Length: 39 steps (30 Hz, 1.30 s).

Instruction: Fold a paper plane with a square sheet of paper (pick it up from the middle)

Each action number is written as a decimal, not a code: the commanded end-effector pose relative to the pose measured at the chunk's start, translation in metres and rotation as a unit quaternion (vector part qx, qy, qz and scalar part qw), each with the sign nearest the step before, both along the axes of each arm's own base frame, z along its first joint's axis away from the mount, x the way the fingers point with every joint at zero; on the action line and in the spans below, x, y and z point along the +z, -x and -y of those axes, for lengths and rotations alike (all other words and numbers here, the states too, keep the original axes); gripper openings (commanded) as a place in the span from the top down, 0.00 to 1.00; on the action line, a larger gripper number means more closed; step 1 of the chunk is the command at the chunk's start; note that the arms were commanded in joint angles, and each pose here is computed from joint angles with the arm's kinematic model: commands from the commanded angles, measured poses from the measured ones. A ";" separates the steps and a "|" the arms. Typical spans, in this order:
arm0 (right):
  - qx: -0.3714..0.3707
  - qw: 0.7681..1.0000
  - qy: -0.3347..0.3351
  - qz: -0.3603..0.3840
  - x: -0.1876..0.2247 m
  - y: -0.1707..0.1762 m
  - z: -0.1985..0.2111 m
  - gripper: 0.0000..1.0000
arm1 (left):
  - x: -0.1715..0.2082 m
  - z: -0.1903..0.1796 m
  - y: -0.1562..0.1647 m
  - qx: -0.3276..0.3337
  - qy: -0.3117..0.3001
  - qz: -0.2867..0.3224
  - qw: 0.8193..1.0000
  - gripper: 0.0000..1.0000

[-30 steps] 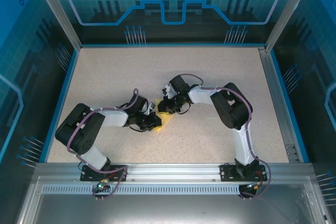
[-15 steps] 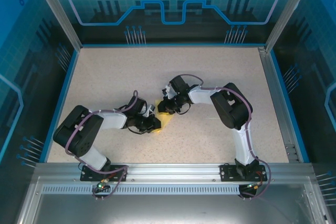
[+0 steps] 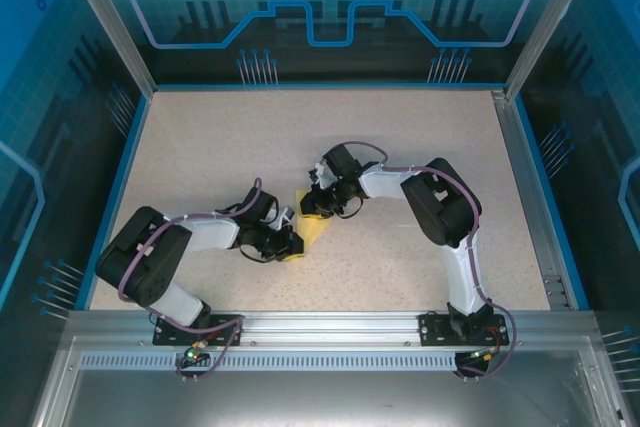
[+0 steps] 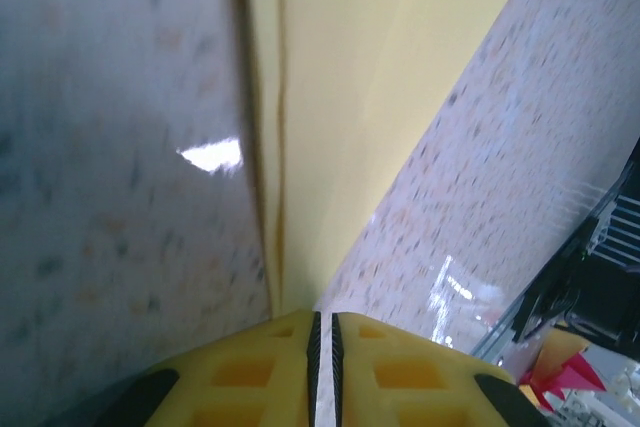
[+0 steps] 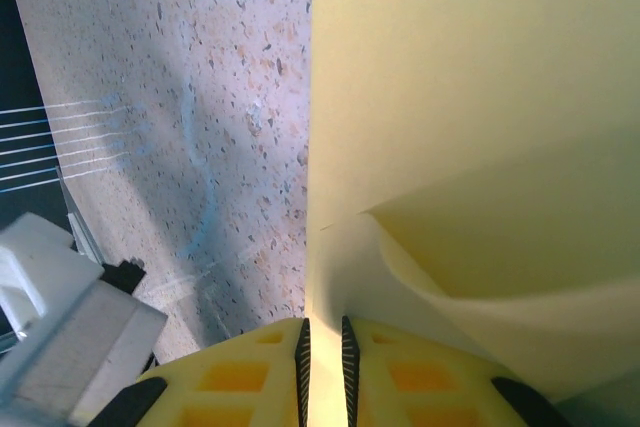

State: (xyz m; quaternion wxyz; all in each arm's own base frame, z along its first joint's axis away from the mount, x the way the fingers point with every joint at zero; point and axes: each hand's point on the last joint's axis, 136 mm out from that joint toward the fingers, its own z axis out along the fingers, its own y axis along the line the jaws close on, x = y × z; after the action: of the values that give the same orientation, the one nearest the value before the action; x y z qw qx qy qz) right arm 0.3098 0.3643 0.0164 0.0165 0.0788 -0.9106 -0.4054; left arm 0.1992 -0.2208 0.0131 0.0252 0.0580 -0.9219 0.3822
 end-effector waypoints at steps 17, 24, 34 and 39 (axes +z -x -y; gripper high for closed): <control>-0.014 0.997 0.064 -0.032 -0.036 0.019 0.022 0.81 | 0.065 0.015 -0.065 0.082 0.025 0.104 0.991 0.84; -0.014 0.998 0.060 -0.034 -0.035 0.017 0.021 0.81 | 0.032 0.023 -0.078 0.071 -0.003 0.091 0.993 0.87; -0.015 0.999 0.041 -0.010 -0.008 0.003 0.013 0.81 | -0.044 -0.022 -0.047 0.101 -0.138 0.006 0.985 0.98; -0.044 0.998 0.027 0.034 0.029 -0.031 0.031 0.81 | -0.062 -0.037 -0.027 0.106 -0.163 -0.015 0.981 1.00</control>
State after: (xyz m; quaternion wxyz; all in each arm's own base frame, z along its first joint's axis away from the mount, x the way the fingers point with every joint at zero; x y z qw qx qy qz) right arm 0.3158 0.3552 0.0203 0.0077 0.0683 -0.9183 -0.3900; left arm 0.2688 -0.2274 0.0089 -0.0675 0.1191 -0.9292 0.3433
